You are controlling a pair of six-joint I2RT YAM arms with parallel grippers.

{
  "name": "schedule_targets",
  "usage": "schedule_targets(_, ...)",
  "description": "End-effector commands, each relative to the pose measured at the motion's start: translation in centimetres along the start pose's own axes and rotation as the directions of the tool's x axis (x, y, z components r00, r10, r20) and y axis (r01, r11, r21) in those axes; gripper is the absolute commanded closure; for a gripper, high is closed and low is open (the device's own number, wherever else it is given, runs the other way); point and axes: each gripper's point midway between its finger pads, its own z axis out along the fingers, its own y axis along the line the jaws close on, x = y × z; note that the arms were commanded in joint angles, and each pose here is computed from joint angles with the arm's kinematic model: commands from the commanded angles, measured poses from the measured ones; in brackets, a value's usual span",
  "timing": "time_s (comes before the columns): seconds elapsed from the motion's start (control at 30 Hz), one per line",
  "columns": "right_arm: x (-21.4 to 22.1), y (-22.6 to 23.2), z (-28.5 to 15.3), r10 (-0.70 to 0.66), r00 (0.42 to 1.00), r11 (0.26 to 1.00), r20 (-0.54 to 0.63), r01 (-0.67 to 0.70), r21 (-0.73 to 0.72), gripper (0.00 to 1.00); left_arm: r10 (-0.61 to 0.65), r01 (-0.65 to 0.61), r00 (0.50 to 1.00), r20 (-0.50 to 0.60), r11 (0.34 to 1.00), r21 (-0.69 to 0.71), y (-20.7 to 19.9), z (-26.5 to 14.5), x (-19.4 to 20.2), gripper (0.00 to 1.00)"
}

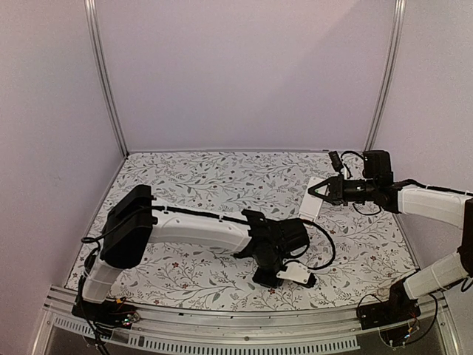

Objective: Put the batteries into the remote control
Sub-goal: Pick up the battery from the center of the board.

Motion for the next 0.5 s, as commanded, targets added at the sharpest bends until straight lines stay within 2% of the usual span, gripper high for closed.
schedule_targets(0.0,-0.2,0.5,-0.4,-0.020,1.000,1.000,0.009,0.020,-0.013,1.00,-0.109,0.115,0.991,-0.074,0.990,0.086,-0.7,0.5,3.0,0.81)
schedule_targets(0.2,-0.3,0.4,-0.2,-0.013,1.000,1.000,0.003,0.014,-0.013,1.00,-0.254,0.265,0.961,-0.110,0.959,0.098,-1.3,-0.4,5.7,0.92)
schedule_targets(0.33,-0.3,0.3,-0.2,-0.013,1.000,1.000,0.001,0.013,-0.012,1.00,-0.381,0.381,0.924,-0.024,0.924,0.012,0.1,-2.1,5.8,1.00)
schedule_targets(0.4,-0.3,0.2,-0.1,-0.010,1.000,1.000,0.000,0.010,-0.011,1.00,-0.493,0.495,0.868,0.056,0.868,-0.040,1.8,-3.5,5.9,1.00)
schedule_targets(0.47,-0.4,0.3,-0.1,-0.012,1.000,1.000,0.002,0.012,-0.012,1.00,-0.609,0.629,0.774,0.174,0.770,-0.103,4.4,-6.0,6.2,1.00)
